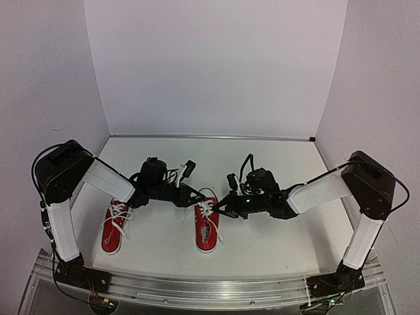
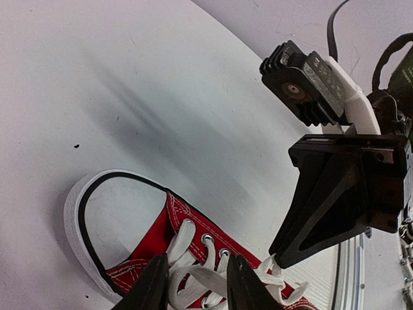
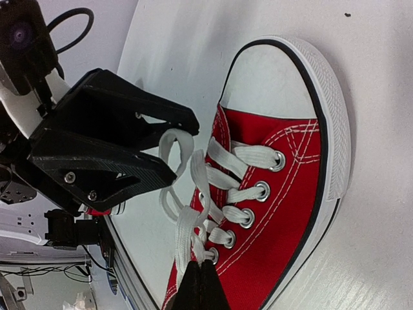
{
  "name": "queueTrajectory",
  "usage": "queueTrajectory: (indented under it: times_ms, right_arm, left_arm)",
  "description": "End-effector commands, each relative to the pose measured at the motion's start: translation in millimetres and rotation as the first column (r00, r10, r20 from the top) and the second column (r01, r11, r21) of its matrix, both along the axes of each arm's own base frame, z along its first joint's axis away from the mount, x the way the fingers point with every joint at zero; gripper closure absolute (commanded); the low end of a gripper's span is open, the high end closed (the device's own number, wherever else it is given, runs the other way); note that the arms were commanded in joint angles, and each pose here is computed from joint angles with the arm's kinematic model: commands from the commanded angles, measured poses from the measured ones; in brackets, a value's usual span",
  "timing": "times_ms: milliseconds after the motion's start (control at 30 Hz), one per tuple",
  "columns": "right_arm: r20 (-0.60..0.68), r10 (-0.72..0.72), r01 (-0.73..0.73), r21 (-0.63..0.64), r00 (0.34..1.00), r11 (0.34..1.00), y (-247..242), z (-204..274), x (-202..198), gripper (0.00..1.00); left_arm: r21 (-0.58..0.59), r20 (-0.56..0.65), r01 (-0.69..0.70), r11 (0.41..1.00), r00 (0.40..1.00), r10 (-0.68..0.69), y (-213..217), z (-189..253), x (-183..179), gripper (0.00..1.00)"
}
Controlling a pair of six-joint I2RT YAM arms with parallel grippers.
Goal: Tie the shoes
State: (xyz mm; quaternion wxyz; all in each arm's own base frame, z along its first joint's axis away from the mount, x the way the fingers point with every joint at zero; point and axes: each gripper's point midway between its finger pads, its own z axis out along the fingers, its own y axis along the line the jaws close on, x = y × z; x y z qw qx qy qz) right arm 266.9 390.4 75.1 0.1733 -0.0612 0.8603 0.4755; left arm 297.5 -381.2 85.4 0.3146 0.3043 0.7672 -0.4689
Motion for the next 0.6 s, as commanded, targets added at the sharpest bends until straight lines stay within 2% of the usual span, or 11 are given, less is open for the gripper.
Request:
queueTrajectory:
  times_ms: [0, 100, 167, 400, 567]
  right_arm:
    - [0.040, -0.010, 0.009, 0.023, 0.999, 1.000, 0.1, 17.3, 5.2, 1.00]
    - [0.041, -0.011, 0.011, 0.020, 0.999, 1.000, -0.6, 17.3, 5.0, 1.00]
    - [0.042, -0.016, 0.015, 0.016, 0.999, 1.000, -2.2, 16.9, 4.9, 1.00]
    - [0.039, -0.051, 0.052, -0.019, 0.998, 0.998, -16.5, 10.5, 1.1, 1.00]
    - [0.032, -0.074, 0.076, -0.058, 0.997, 0.995, -27.9, 1.0, -2.6, 1.00]
  left_arm:
    - [-0.065, 0.034, 0.047, 0.997, 0.998, -0.045, -11.1, 20.4, 1.3, 0.78]
    - [-0.067, 0.042, 0.054, 0.996, 0.998, -0.051, -8.2, 23.5, -2.8, 0.94]
    - [-0.060, 0.053, 0.043, 0.997, 0.998, -0.040, -4.3, 26.3, -4.2, 1.00]
    - [-0.024, 0.087, 0.001, 1.000, 0.996, 0.001, 9.6, 35.4, -6.0, 1.00]
    - [0.034, 0.067, -0.047, 0.998, 0.997, 0.044, 20.9, 25.9, 1.4, 1.00]
